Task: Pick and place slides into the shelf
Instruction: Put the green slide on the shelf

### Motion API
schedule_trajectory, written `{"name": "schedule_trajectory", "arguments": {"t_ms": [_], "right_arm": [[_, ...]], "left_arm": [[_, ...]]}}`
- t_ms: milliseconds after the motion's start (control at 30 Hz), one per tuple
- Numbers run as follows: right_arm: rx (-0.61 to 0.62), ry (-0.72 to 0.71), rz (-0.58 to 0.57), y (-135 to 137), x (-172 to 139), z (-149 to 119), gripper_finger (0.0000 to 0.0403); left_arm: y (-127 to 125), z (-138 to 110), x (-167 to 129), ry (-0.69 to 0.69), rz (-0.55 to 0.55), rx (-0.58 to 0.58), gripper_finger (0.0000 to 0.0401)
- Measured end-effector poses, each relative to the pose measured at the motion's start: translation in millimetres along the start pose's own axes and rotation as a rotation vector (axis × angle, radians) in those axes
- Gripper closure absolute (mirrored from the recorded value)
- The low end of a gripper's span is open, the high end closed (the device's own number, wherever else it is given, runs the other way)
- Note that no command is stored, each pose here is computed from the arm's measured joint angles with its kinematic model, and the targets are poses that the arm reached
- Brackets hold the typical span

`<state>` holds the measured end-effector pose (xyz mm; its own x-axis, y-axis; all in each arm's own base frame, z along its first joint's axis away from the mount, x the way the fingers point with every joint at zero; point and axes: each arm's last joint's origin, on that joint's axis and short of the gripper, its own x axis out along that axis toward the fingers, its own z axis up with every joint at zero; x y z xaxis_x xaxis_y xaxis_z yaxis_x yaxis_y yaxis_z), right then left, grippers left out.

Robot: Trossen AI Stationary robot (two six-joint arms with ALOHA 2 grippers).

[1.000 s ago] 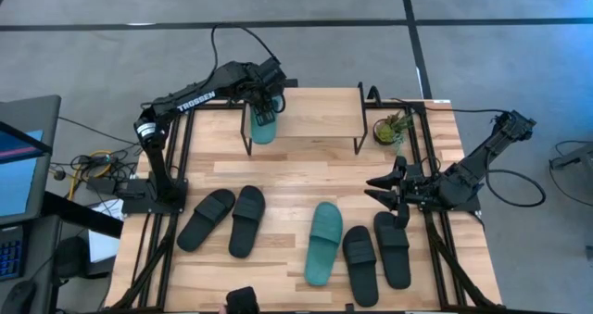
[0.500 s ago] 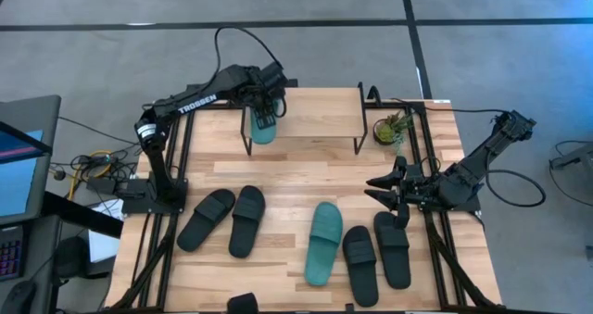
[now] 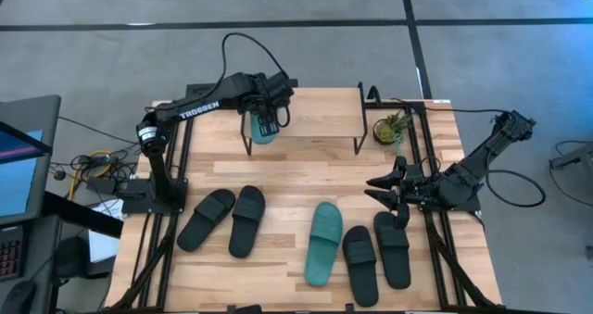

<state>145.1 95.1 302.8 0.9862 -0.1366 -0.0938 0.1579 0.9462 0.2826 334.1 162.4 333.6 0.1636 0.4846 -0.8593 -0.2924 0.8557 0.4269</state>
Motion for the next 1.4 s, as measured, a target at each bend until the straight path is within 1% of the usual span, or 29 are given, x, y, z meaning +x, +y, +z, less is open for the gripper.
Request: {"name": "schedule_trajectory", "arguments": {"t_ms": [233,367,467,633,733,867,1000,1167,1267,1333,1400], "right_arm": [[0.000,0.001,0.000,0.0,0.0,0.0,0.0281],[-0.004,0.004,0.000,-0.2,0.0,-0.4,0.0281],[-0.017,0.015,-0.005,-0.7,0.0,-1.8,0.0281],[-0.008,0.052,-0.021,-3.0,-0.3,-6.6,0.0281],[0.001,0.102,-0.011,-4.4,-0.8,-11.6,0.0281],[0.014,0.172,0.018,-5.7,-1.5,-17.3,0.0281],[0.007,0.214,0.056,-5.3,-2.1,-19.8,0.0281],[0.001,0.244,0.092,-3.3,-1.2,-22.0,0.0281],[0.014,0.262,0.108,-0.5,1.3,-24.8,0.0281],[0.035,0.264,0.123,3.9,5.2,-26.9,0.0281],[0.052,0.254,0.141,11.1,11.9,-30.1,0.0281]], "left_arm": [[-11.1,-1.6,-4.9,0.031,-0.005,0.006,0.0234],[-21.2,-1.7,-14.9,0.040,-0.055,-0.019,0.0234],[-31.9,-0.3,-26.7,0.032,-0.115,-0.041,0.0234],[-61.4,-1.0,-52.4,0.022,-0.239,-0.044,0.0234],[-84.5,-5.3,-70.5,0.015,-0.269,-0.013,0.0234],[-116.2,-10.3,-95.5,-0.041,-0.297,0.009,0.0234],[-146.4,-16.2,-123.0,-0.152,-0.271,0.002,0.0234],[-178.7,-29.2,-152.7,-0.267,-0.220,-0.046,0.0234],[-197.2,-40.6,-166.6,-0.308,-0.191,-0.025,0.0234],[-208.0,-50.3,-175.3,-0.335,-0.142,0.001,0.0234],[-217.5,-61.0,-184.1,-0.375,-0.066,0.021,0.0234]]}}
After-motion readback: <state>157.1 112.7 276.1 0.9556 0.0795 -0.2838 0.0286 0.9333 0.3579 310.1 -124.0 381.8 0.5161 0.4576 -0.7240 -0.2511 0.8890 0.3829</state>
